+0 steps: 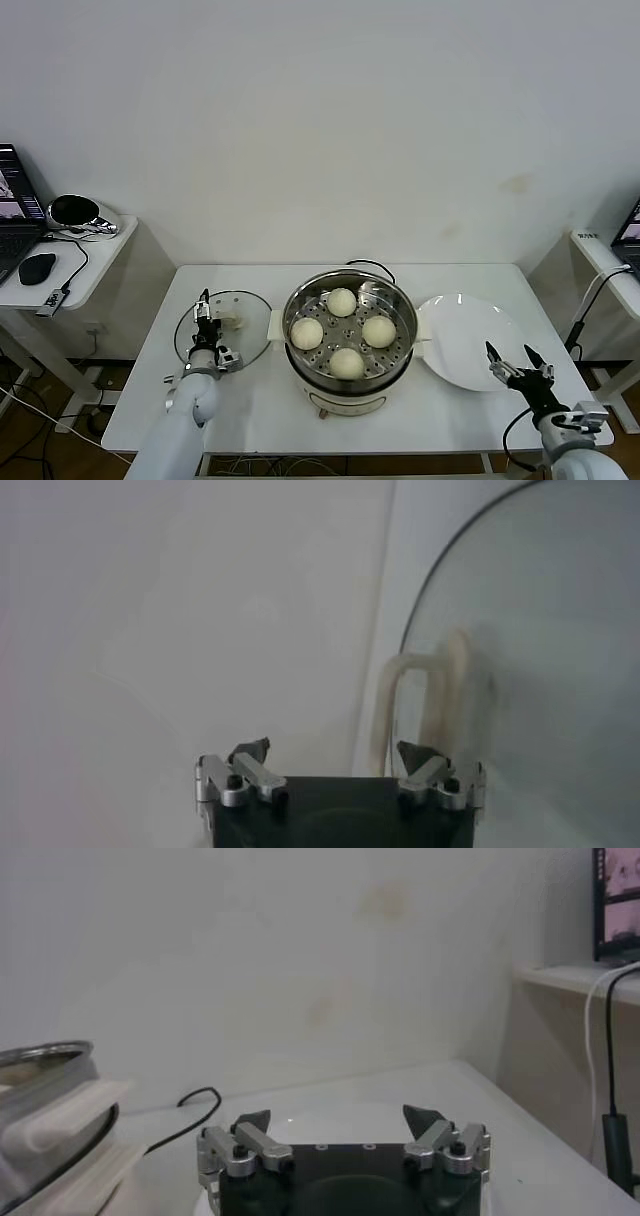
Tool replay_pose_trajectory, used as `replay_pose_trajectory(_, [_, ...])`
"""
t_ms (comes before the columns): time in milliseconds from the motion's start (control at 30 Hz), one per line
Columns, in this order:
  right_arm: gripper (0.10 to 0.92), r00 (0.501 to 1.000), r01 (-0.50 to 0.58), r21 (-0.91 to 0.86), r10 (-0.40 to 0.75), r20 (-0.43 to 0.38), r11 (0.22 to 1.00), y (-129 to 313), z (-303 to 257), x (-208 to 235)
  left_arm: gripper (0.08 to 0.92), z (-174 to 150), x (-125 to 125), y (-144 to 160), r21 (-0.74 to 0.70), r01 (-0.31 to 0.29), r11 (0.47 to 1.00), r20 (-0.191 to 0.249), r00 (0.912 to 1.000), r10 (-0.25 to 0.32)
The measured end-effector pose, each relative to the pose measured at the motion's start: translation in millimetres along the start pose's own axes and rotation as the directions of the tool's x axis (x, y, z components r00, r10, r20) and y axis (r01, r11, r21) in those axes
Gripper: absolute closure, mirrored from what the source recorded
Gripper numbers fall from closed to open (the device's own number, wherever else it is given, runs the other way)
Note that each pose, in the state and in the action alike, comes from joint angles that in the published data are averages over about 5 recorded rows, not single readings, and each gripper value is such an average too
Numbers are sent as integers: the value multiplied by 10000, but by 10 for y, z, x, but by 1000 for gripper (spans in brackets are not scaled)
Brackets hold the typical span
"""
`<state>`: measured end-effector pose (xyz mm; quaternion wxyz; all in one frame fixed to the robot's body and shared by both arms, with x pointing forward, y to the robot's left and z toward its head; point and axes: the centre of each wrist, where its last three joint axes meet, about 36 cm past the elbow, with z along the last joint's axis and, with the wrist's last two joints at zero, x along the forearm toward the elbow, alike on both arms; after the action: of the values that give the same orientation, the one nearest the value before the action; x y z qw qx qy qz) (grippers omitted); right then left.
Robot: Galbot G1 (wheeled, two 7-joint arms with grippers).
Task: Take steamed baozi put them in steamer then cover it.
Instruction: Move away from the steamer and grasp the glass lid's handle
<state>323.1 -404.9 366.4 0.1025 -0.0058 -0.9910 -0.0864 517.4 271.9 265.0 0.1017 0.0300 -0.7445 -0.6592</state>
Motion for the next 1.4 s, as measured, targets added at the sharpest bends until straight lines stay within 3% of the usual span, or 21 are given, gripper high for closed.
replay_pose_trajectory(433, [200,10000,13,69,-13,-55,10000,2,33,18,177,2,-79,-53,91,83,9999,-66,9999,-82])
replay_pose_trajectory(533, [200,10000,22,90,-21,-66,10000,-2,32,24,210,11,-69,-80,63,43,10000,-27,10000,-43])
replay_pose_trajectory(1200, [200,10000,50,201,-49,-50,9998,-30,17,50,781,0,-25,-185,-57,-86,9999,77,9999,86])
replay_pose_trajectory(1400, [200,10000,79,214,-79,10,9997,-25,8,51,855,46,23,-179,-165,-28,9999,-50,10000,27])
